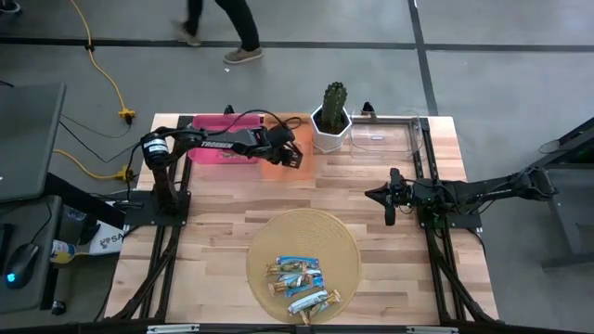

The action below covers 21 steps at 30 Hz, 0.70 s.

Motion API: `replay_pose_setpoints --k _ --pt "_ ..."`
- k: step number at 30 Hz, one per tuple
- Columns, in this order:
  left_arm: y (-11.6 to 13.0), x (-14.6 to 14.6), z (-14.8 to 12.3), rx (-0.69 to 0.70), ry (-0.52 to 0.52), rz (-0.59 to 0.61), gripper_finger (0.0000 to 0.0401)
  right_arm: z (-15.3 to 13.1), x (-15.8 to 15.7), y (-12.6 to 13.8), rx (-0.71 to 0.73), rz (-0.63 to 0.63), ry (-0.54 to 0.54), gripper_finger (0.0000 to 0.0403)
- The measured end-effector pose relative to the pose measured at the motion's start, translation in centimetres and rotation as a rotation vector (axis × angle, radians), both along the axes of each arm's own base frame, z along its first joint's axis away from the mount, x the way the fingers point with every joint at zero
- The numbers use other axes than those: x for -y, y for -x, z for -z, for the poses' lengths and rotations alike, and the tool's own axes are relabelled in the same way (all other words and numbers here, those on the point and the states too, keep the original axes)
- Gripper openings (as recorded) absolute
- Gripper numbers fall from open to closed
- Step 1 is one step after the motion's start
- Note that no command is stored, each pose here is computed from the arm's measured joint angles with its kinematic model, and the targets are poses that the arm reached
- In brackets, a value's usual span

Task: Pick and place Granola Bars by type
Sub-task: Put the yellow granola bar into the orange bin

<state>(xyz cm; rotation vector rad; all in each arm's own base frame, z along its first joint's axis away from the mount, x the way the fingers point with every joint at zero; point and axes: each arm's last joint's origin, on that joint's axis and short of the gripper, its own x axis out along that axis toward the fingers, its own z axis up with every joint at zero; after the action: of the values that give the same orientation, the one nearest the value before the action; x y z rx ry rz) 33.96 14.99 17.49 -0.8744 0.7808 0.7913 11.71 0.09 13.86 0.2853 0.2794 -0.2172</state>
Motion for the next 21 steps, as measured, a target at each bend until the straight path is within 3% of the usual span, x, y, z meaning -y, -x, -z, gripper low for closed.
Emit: replay_pose_setpoints --k 11,15,21 --pt "0.0 0.2 0.0 0.010 0.032 0.046 0.0229 0.0 0.0 0.0 0.000 -0.001 0.001 0.0000" --pt "0.1 0.3 -1.3 0.039 -0.011 0.111 0.0244 0.0 0.0 0.0 0.000 -0.001 0.001 0.0000" --pt "1.3 0.7 -5.3 0.092 -0.159 0.210 0.0245 0.0 0.0 0.0 0.000 -0.001 0.001 0.0000"
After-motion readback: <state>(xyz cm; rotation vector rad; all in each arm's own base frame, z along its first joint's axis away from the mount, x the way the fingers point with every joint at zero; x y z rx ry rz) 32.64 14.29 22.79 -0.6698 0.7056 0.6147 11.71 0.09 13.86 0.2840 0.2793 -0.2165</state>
